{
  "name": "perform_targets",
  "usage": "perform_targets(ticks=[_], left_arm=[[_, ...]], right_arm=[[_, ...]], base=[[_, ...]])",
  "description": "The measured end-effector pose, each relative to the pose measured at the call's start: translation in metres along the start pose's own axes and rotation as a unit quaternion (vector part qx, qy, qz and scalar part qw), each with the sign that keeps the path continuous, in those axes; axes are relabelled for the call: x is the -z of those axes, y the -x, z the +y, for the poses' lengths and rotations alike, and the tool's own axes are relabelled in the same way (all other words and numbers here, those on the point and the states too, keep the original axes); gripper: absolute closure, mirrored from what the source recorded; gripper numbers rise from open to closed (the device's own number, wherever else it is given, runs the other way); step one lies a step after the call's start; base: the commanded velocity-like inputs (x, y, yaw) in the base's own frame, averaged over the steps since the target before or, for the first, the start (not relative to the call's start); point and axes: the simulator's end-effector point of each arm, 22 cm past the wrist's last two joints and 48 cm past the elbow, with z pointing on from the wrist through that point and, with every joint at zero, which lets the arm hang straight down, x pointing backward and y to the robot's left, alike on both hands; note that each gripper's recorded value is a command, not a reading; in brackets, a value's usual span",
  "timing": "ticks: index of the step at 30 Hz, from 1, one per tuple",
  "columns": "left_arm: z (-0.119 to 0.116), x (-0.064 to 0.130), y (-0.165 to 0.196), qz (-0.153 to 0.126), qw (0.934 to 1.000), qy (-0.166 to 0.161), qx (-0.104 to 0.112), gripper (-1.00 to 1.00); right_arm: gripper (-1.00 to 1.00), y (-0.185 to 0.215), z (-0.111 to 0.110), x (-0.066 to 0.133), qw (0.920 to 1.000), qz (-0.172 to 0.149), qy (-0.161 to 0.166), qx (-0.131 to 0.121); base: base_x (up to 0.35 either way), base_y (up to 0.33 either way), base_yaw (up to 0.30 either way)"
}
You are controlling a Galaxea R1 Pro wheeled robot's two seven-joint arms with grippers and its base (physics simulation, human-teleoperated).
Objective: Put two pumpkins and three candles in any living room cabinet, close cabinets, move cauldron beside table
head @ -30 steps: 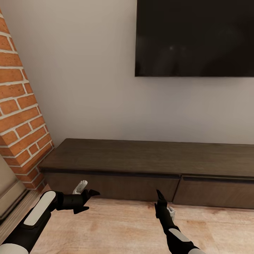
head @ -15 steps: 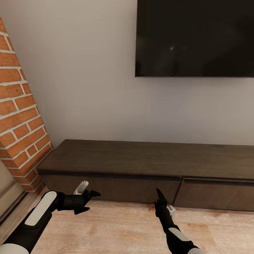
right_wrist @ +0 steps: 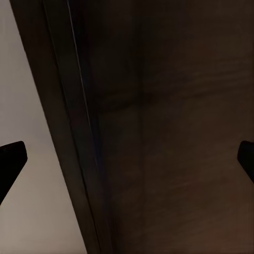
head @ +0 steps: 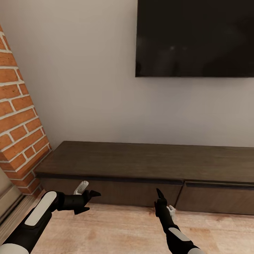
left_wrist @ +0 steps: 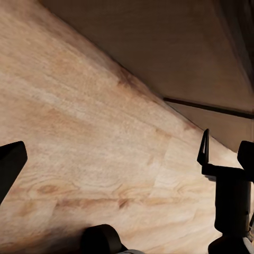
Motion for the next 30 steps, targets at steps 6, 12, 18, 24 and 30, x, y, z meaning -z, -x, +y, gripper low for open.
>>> perform_targets(ticks=[6,12,18,24,30], left_arm=[[-0.001,-0.010,-0.018,0.022,0.9995,0.010,-0.019,-1.00],[-0.006,-0.024,-0.047,0.057,0.9966,0.021,-0.056,-1.00],[-0.040,-0.026,-0.074,0.084,0.9924,-0.013,-0.089,-1.00],[-0.059,-0.006,-0.075,0.087,0.9894,-0.042,-0.108,-1.00],[-0.045,-0.011,-0.087,0.104,0.9879,-0.025,-0.112,-1.00]], right_arm=[[-1.00,0.001,0.000,0.000,1.0000,-0.001,0.000,0.000],[-1.00,0.000,0.001,0.000,1.0000,0.000,0.002,0.000],[-1.00,-0.001,0.006,0.000,0.9999,0.002,0.014,0.001],[-1.00,0.000,0.007,0.000,0.9999,-0.001,0.016,0.005],[-1.00,0.000,0.011,0.000,0.9996,-0.005,0.025,0.008]], base=[[0.014,0.000,0.000],[0.001,0.000,0.000],[0.000,0.000,0.000],[0.134,0.038,0.000],[0.022,0.006,0.000]])
